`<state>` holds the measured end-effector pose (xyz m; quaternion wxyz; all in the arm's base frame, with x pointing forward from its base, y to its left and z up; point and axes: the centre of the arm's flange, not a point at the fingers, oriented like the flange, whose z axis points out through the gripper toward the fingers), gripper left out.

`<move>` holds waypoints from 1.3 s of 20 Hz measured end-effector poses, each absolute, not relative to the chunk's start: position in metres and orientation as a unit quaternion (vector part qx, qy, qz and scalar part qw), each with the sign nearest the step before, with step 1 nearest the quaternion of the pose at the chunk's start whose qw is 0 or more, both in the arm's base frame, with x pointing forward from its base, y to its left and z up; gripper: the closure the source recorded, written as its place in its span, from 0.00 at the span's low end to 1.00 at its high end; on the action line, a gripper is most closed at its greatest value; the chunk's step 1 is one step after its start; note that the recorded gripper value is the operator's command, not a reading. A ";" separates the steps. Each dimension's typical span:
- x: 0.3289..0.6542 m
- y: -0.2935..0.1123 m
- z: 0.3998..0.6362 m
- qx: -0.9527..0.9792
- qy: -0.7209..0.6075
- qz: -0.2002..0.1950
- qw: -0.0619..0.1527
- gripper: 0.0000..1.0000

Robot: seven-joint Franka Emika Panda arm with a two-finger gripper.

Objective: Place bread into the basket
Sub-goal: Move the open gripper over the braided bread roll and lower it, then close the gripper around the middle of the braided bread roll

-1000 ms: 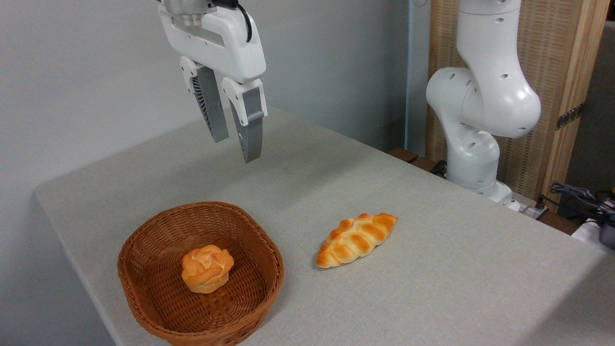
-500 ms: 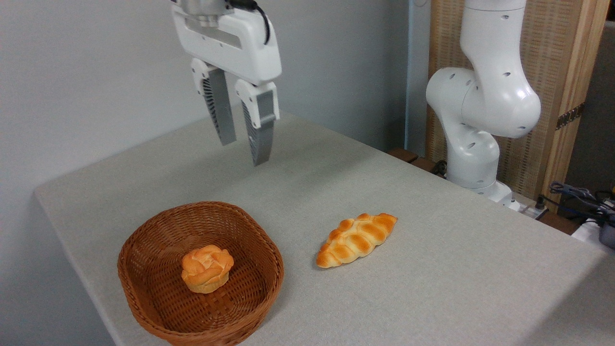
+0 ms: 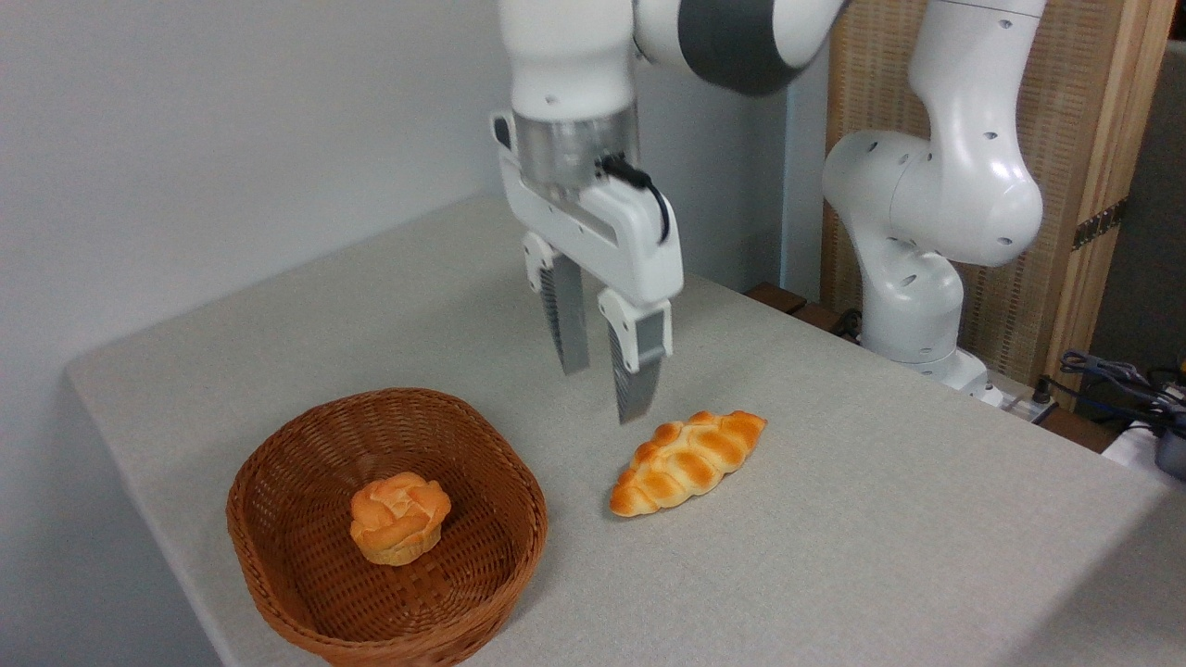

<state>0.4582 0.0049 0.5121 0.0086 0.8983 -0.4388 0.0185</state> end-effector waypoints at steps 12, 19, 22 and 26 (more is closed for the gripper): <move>0.449 0.008 0.463 0.895 -0.446 0.002 -0.004 0.00; 0.451 0.007 0.448 0.894 -0.448 -0.008 -0.001 0.00; 0.454 0.004 0.442 0.893 -0.450 -0.011 0.000 0.00; 0.454 0.003 0.436 0.893 -0.451 -0.016 0.002 0.00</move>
